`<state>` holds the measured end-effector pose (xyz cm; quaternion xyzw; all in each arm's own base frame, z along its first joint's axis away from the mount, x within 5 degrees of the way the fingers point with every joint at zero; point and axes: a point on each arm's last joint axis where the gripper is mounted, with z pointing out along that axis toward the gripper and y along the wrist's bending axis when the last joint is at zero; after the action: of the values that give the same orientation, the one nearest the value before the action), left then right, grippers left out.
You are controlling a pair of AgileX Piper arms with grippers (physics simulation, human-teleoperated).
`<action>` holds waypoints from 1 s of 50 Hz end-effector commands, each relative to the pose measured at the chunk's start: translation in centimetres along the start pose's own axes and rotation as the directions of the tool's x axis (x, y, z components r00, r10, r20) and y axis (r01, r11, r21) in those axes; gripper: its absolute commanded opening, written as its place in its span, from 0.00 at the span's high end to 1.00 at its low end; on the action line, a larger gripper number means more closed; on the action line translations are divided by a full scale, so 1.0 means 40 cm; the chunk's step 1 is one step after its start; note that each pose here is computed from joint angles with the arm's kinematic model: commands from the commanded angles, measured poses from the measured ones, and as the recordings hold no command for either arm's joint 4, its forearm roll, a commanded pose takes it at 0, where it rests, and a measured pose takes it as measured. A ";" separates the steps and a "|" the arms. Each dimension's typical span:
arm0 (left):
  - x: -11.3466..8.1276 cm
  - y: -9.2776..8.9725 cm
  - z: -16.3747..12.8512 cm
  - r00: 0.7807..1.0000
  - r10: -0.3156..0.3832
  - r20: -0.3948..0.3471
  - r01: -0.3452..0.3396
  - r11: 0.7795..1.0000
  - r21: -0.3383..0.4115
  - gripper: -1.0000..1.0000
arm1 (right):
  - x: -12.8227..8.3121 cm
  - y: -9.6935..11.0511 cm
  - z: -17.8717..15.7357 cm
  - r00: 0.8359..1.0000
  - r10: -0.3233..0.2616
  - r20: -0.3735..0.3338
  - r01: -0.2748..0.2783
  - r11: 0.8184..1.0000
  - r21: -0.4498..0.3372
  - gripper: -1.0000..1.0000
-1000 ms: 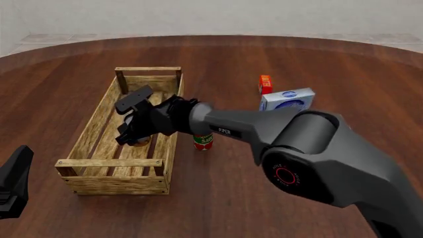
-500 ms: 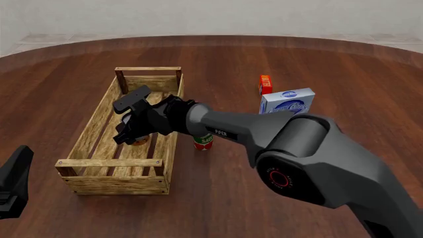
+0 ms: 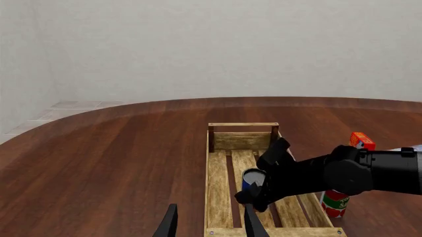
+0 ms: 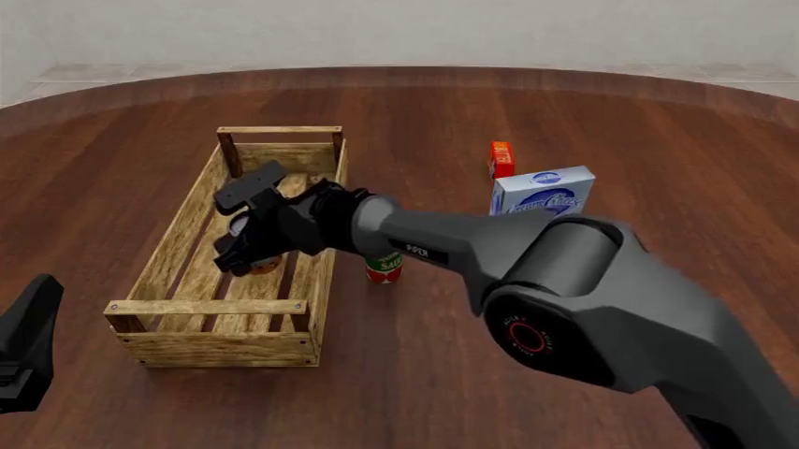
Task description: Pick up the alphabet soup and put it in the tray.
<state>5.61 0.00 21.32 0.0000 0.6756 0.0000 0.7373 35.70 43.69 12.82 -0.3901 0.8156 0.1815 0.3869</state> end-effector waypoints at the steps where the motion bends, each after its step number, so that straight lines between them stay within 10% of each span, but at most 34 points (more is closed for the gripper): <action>1: 0.000 0.000 0.000 1.000 0.000 0.000 0.000 1.000 0.000 0.00 | 0.002 -0.003 -0.014 1.000 0.002 -0.001 -0.002 1.000 0.001 0.00; 50: 0.000 0.000 0.000 1.000 0.000 0.000 0.000 1.000 0.000 0.00 | -0.148 0.031 -0.332 0.972 0.000 0.234 0.005 1.000 -0.022 0.00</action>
<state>5.61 0.00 21.32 0.0000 0.6756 0.0000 0.7373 31.96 40.66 23.02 -0.3776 0.7750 0.2210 0.4561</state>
